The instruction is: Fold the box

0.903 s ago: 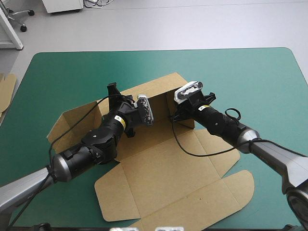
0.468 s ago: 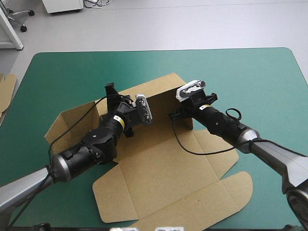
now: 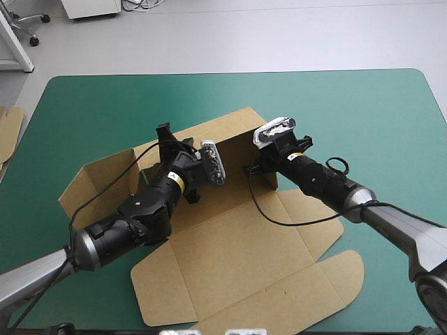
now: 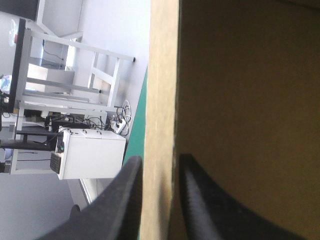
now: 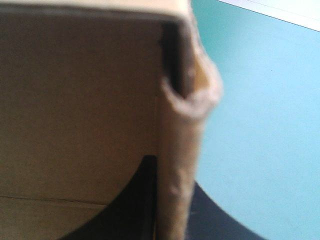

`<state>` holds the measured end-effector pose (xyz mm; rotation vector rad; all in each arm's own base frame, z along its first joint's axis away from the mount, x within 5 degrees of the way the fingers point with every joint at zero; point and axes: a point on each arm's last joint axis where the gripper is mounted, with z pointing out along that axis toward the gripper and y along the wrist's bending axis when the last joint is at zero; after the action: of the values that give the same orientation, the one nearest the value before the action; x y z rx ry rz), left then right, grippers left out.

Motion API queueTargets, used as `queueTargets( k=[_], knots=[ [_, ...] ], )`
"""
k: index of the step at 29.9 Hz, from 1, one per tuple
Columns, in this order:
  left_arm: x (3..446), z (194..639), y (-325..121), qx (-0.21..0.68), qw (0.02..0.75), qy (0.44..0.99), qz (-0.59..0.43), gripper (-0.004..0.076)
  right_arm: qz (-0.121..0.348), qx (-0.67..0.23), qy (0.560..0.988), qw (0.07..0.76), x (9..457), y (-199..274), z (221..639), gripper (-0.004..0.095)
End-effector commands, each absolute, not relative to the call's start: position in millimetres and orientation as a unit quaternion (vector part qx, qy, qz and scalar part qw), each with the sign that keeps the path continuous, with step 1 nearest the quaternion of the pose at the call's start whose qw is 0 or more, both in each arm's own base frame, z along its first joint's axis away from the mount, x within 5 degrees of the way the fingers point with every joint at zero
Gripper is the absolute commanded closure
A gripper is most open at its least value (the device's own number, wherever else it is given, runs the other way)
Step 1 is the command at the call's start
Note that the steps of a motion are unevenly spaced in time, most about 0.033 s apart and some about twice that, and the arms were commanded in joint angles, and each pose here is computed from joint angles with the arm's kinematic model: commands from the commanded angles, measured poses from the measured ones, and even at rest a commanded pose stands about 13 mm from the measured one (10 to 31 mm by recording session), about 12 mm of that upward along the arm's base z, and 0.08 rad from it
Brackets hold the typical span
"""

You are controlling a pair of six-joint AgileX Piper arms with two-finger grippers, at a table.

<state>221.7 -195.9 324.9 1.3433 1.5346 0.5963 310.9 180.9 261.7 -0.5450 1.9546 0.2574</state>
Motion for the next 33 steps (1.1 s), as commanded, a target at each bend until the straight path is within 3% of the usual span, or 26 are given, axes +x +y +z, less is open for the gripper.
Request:
queueTargets(
  k=[1,4,14,17,21,28,33],
  knots=[
    [209,348,-197,0.534,0.524,0.621,0.235,0.0408,0.105,-0.222,0.791,0.561,310,180,287,0.0930],
    [202,347,-201,0.535,0.519,0.623,0.239,0.0356,0.106,-0.217,0.791,0.563,311,180,288,0.0930],
    [161,356,-217,0.523,0.523,0.626,0.246,0.0362,0.105,-0.214,0.790,0.565,311,179,288,0.0930],
    [159,373,-213,0.493,0.533,0.629,0.279,0.0454,0.105,-0.214,0.790,0.565,311,179,288,0.0930],
    [160,408,-207,0.444,0.564,0.643,0.266,0.0728,0.105,-0.214,0.790,0.565,311,179,288,0.0930],
    [180,456,-176,0.370,0.569,0.694,0.240,0.0732,0.107,-0.216,0.792,0.561,311,179,287,0.0930],
    [217,483,-123,0.277,0.566,0.734,0.253,0.0732,0.106,-0.215,0.794,0.558,312,176,287,0.0930]
  ],
)
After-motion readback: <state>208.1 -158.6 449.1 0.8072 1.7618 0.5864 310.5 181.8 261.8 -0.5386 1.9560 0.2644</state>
